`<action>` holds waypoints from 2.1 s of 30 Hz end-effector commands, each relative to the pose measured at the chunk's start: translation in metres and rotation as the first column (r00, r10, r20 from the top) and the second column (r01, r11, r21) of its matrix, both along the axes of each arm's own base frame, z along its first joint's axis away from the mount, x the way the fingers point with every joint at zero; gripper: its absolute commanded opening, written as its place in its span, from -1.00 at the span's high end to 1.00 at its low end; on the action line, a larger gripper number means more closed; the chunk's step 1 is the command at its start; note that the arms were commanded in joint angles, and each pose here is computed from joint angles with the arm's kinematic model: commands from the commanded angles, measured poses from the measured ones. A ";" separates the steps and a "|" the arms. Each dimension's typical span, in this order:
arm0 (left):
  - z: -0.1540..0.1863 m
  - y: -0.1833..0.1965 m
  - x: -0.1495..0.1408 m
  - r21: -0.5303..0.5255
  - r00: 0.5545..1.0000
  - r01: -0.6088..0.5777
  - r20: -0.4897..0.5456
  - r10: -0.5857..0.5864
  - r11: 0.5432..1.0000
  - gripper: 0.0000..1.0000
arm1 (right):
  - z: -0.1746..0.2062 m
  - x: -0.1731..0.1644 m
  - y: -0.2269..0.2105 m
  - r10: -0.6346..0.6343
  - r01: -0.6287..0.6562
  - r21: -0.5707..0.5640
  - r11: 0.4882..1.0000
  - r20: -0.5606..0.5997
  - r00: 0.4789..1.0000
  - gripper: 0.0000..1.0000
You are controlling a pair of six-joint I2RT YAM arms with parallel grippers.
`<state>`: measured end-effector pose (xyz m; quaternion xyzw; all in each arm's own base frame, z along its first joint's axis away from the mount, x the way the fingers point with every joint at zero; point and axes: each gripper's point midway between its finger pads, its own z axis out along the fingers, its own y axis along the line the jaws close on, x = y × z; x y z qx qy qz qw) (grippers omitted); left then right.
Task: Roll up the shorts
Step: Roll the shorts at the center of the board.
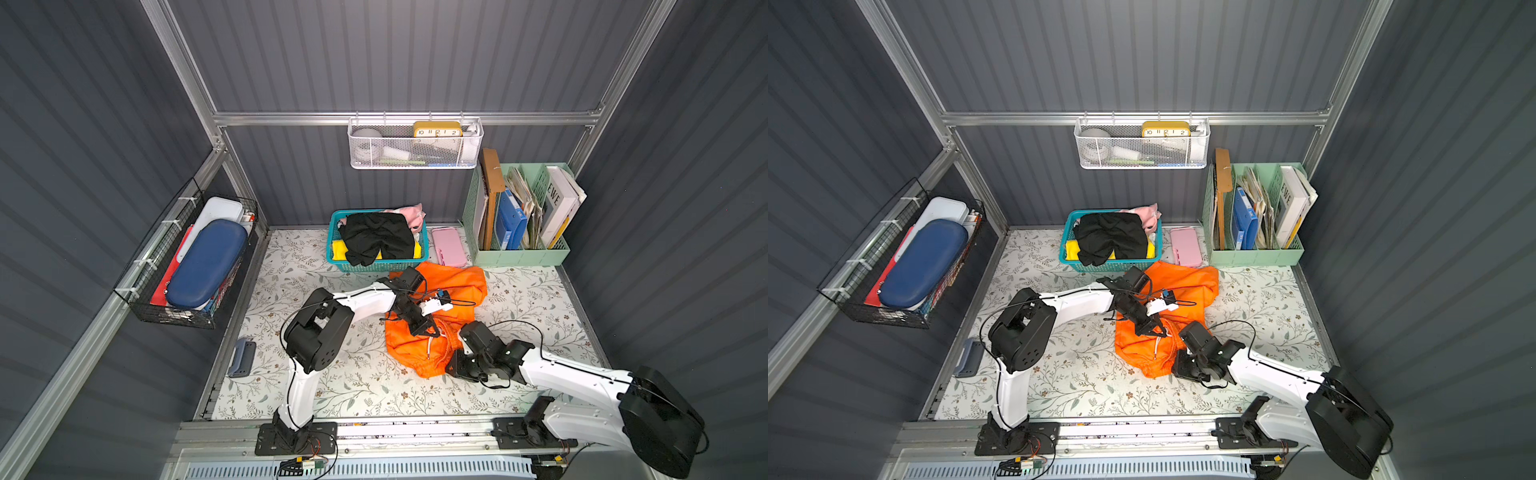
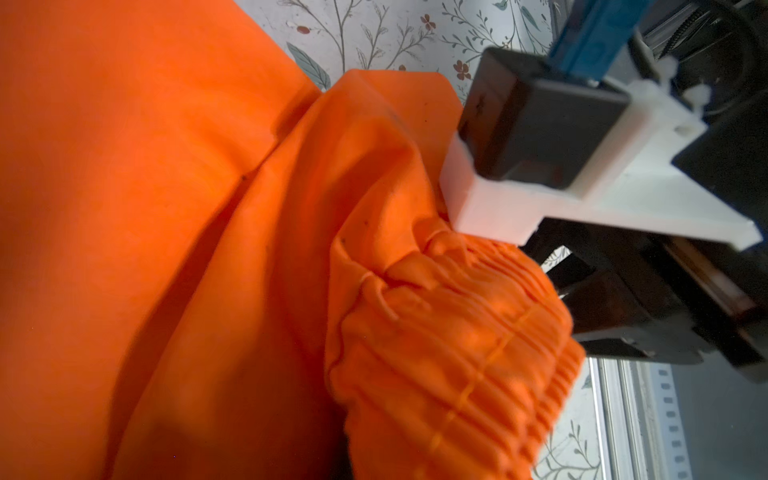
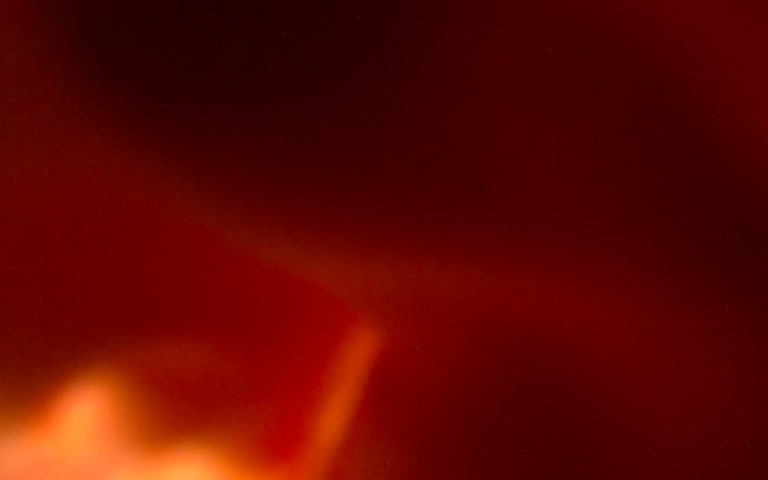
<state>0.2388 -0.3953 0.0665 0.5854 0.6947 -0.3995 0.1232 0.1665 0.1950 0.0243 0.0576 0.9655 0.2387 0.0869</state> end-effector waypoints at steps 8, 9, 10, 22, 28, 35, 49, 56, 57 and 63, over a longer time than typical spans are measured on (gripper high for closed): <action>0.035 0.005 -0.019 -0.071 0.999 0.021 -0.034 -0.024 0.997 0.99 | 0.021 0.025 0.023 -0.010 0.004 0.081 0.997 0.073 0.997 1.00; 0.036 0.006 -0.019 -0.073 0.999 0.018 -0.037 -0.021 0.997 0.94 | 0.023 0.026 0.024 -0.019 0.012 0.092 0.996 0.075 0.997 1.00; 0.036 0.006 -0.020 -0.074 0.999 0.018 -0.038 -0.021 0.997 0.84 | 0.034 0.029 0.026 -0.035 0.022 0.125 0.992 0.101 0.994 1.00; 0.053 0.016 -0.040 -0.123 0.997 0.047 -0.059 -0.055 0.991 0.13 | 0.074 0.052 0.007 -0.281 0.227 0.272 0.935 0.180 0.943 1.00; 0.073 0.013 -0.048 -0.194 0.992 0.074 -0.083 -0.092 0.978 -0.03 | 0.062 0.053 0.014 -0.292 0.257 0.268 0.929 0.104 0.951 1.00; 0.062 0.019 -0.052 -0.172 0.994 0.057 -0.087 -0.073 0.983 -0.08 | 0.083 0.071 0.013 -0.408 0.337 0.366 0.868 0.136 0.903 1.00; 0.053 -0.003 -0.062 -0.171 0.999 0.017 0.036 -0.011 0.985 -0.20 | 0.098 0.082 0.021 -0.507 0.396 0.532 0.748 0.074 0.859 1.00; 0.039 0.002 -0.058 -0.156 0.997 -0.037 0.062 0.047 0.987 -0.22 | 0.103 0.084 0.018 -0.553 0.424 0.601 0.678 0.036 0.832 1.00; 0.039 0.002 -0.056 -0.155 0.996 -0.048 0.071 0.060 0.987 -0.21 | 0.104 0.085 0.017 -0.562 0.428 0.617 0.661 0.029 0.826 1.00; 0.039 -0.002 -0.042 -0.181 0.977 -0.138 0.137 0.164 0.974 -0.77 | 0.118 0.086 0.023 -0.553 0.402 0.672 0.622 0.014 0.833 1.00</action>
